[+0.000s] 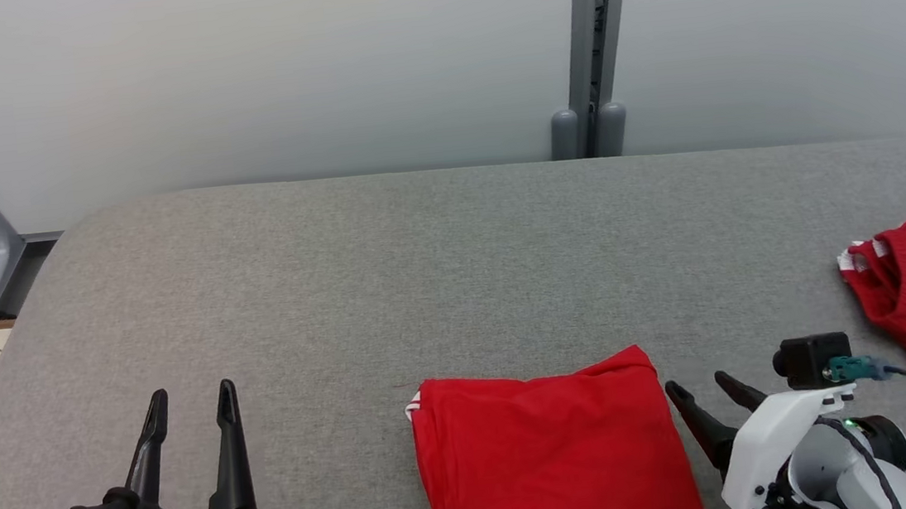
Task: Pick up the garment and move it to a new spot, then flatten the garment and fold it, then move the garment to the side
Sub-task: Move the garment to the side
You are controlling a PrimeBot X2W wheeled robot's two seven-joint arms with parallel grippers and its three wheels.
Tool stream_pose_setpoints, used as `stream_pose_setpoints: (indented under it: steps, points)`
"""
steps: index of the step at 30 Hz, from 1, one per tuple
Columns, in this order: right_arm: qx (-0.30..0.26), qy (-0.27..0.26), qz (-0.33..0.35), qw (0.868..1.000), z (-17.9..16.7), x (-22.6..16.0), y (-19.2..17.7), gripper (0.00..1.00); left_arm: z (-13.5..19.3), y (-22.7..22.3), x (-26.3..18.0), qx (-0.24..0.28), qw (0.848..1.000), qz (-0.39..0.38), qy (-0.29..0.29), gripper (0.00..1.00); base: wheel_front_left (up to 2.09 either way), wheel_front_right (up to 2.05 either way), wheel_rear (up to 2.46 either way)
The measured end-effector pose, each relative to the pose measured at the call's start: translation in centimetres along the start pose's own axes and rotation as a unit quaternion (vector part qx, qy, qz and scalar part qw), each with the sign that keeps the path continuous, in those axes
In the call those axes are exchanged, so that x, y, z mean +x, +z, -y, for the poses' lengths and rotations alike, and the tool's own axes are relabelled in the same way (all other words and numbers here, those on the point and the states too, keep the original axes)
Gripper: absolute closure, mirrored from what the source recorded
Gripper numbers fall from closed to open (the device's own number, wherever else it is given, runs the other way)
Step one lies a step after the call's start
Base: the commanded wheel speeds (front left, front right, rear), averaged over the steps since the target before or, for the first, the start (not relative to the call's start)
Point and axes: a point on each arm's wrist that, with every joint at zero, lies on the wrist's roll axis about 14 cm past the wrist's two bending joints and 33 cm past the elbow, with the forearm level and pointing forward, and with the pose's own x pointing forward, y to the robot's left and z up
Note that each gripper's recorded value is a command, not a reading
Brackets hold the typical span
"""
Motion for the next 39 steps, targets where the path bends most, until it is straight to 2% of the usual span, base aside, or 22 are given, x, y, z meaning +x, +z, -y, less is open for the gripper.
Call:
stream_pose_setpoints:
  steps: [4,9,13,14,15,18,22,25,32,39]
  points:
    - [0.01,0.008,-0.095,0.995,-0.4,0.9,-3.0,0.0,-1.0,0.1,-0.8,-0.002,1.0,0.0,0.018,0.0,0.0,0.0,0.0]
    - [0.04,0.017,-0.216,0.975,-1.4,1.0,-7.4,0.0,-2.2,0.3,-1.8,-0.001,0.999,0.002,0.038,0.0,0.0,0.0,0.0]
    - [0.043,0.03,-0.231,0.972,-2.2,1.5,-7.9,0.0,-3.0,0.3,-2.4,0.0,0.999,0.001,0.049,0.0,0.0,0.0,0.0]
    - [0.044,0.033,-0.228,0.972,-2.4,1.7,-7.8,0.43,-3.0,0.2,-2.4,0.001,0.999,-0.001,0.051,0.0,0.0,0.0,0.0]
    - [0.045,0.036,-0.223,0.973,-2.6,1.9,-7.7,1.0,-3.1,0.1,-2.4,0.001,0.999,-0.003,0.051,0.0,0.0,0.0,0.0]
    - [0.034,0.043,-0.197,0.979,-2.7,2.5,-6.5,1.0,-2.6,-0.2,-2.0,0.0,0.999,-0.007,0.043,0.0,0.0,0.0,0.0]
    - [0.002,0.03,-0.133,0.991,-0.9,3.4,-2.6,1.0,-1.3,-0.3,-0.7,-0.002,1.0,-0.007,0.021,0.0,0.0,0.0,0.0]
    - [-0.02,0.02,-0.099,0.995,0.3,3.5,-0.4,1.0,0.2,-0.7,0.5,-0.007,1.0,-0.011,-0.005,0.0,0.0,0.0,0.0]
    - [-0.069,-0.032,-0.044,0.996,5.3,1.9,4.8,1.0,6.1,-2.0,3.9,-0.028,0.995,-0.021,-0.092,0.0,0.0,0.0,0.0]
    - [-0.107,-0.086,-0.003,0.99,9.6,-0.3,9.7,1.0,11.0,-3.8,5.9,-0.041,0.985,-0.038,-0.162,0.0,0.0,0.0,0.0]
